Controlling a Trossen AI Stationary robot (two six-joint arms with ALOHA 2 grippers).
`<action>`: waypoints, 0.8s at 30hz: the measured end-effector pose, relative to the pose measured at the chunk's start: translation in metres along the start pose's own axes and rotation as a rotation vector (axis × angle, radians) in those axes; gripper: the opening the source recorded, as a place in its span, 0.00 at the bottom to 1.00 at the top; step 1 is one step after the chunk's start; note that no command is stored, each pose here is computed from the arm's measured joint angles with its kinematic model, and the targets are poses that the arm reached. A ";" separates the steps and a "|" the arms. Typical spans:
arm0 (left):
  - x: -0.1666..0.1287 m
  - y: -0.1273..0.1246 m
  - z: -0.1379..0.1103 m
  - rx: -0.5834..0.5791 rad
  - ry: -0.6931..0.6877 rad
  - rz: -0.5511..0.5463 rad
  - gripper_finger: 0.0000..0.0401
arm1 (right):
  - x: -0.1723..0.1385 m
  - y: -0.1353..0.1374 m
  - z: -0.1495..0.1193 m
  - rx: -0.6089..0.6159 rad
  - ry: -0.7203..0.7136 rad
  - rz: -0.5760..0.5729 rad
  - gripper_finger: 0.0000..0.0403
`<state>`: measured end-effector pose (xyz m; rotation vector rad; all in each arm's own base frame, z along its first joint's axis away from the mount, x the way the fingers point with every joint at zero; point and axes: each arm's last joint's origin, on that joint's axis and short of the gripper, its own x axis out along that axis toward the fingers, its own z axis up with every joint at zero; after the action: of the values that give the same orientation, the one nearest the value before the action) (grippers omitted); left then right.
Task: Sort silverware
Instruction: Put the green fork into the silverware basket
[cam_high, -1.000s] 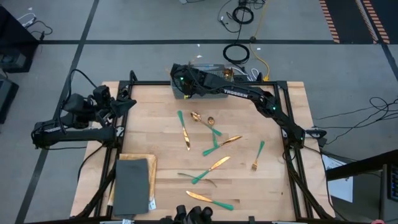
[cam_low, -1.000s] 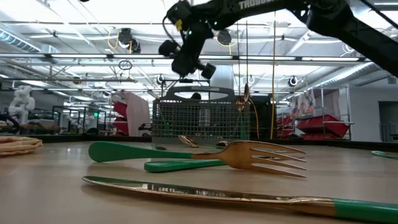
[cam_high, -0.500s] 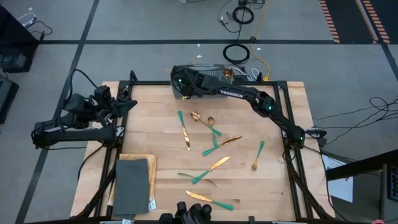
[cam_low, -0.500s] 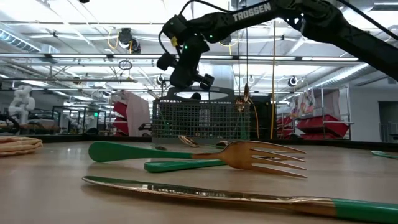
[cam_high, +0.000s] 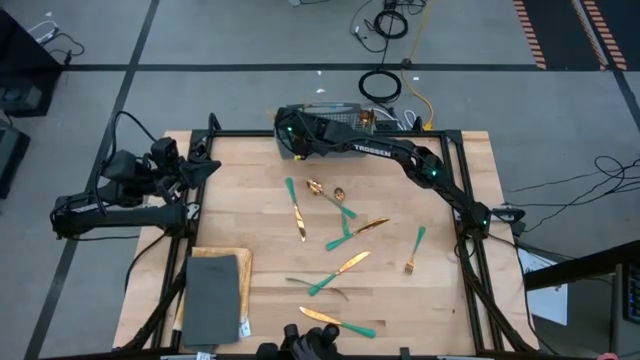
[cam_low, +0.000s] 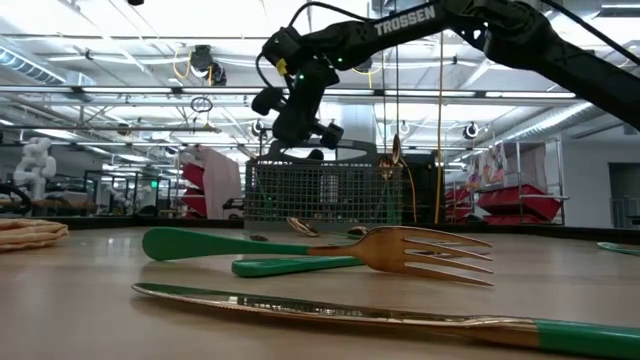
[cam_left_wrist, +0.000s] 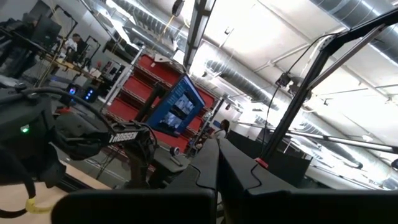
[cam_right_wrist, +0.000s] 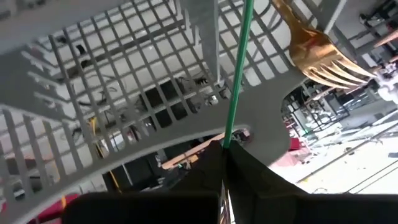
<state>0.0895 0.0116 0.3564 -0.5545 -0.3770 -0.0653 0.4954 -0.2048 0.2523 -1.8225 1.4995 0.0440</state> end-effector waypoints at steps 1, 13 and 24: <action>0.000 0.000 0.000 0.000 0.000 0.000 0.02 | 0.000 0.000 0.000 0.010 -0.003 0.000 0.01; 0.000 0.000 0.000 -0.001 0.002 0.000 0.02 | 0.000 0.001 0.002 0.075 -0.051 -0.009 0.25; 0.000 0.000 0.000 -0.006 0.001 0.001 0.02 | -0.021 -0.013 -0.015 0.401 0.233 -0.029 0.36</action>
<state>0.0896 0.0116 0.3562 -0.5610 -0.3757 -0.0653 0.4935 -0.1956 0.2793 -1.5602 1.5087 -0.4653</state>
